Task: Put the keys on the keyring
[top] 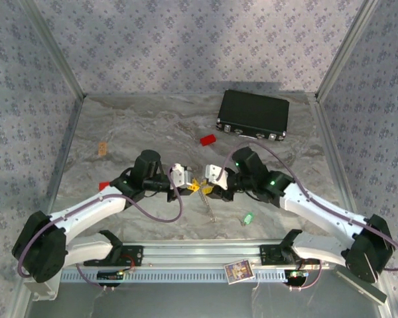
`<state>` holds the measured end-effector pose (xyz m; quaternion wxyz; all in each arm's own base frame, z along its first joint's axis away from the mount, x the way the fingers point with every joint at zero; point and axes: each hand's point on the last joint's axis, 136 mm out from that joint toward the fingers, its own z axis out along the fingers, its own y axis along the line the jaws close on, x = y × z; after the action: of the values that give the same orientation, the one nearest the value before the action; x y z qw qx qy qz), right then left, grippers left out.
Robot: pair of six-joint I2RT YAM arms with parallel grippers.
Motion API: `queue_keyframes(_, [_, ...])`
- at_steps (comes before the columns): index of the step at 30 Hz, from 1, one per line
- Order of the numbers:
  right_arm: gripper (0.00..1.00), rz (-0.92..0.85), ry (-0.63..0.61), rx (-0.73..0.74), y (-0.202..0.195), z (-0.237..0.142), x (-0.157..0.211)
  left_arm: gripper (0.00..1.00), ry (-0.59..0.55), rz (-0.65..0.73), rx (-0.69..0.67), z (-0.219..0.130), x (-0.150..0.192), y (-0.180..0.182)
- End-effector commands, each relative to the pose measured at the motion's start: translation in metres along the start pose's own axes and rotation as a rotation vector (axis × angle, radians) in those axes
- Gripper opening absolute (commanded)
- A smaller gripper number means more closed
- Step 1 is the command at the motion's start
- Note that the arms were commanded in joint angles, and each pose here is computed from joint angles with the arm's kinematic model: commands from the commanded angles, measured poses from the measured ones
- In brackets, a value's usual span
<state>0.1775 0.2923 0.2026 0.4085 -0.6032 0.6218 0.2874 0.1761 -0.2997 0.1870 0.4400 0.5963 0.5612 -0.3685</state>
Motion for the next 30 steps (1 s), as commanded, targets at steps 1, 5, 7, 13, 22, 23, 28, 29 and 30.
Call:
queue_keyframes(1, [0.25,0.038,-0.139,-0.017,0.004,-0.008,-0.017,0.00,-0.099,0.042,-0.027,-0.005,-0.019,0.000])
queue_keyframes(5, [0.25,0.073,-0.203,-0.011,0.008,-0.009,-0.015,0.00,-0.147,0.012,-0.030,-0.004,-0.021,-0.001])
queue_keyframes(7, [0.25,0.094,-0.228,-0.001,0.010,-0.010,-0.012,0.00,-0.168,-0.005,-0.037,-0.003,-0.020,0.000])
queue_keyframes(13, [0.24,0.137,-0.255,0.046,0.012,-0.019,-0.004,0.00,-0.237,-0.041,-0.047,-0.002,-0.028,0.003])
queue_keyframes(22, [0.22,0.159,-0.226,0.068,0.022,-0.035,0.005,0.00,-0.312,-0.055,-0.080,-0.005,-0.043,0.013])
queue_keyframes(23, [0.22,0.158,-0.230,0.068,0.021,-0.035,0.004,0.00,-0.313,-0.053,-0.076,-0.004,-0.043,0.012])
queue_keyframes(28, [0.17,0.159,-0.257,0.062,0.018,-0.028,0.000,0.00,-0.311,-0.047,-0.033,-0.003,-0.044,0.006])
queue_keyframes(29, [0.17,0.157,-0.262,0.063,0.017,-0.027,-0.001,0.00,-0.308,-0.046,-0.027,-0.003,-0.043,0.005])
queue_keyframes(30, [0.16,0.153,-0.266,0.058,0.017,-0.026,-0.003,0.00,-0.306,-0.043,-0.025,-0.003,-0.043,0.005])
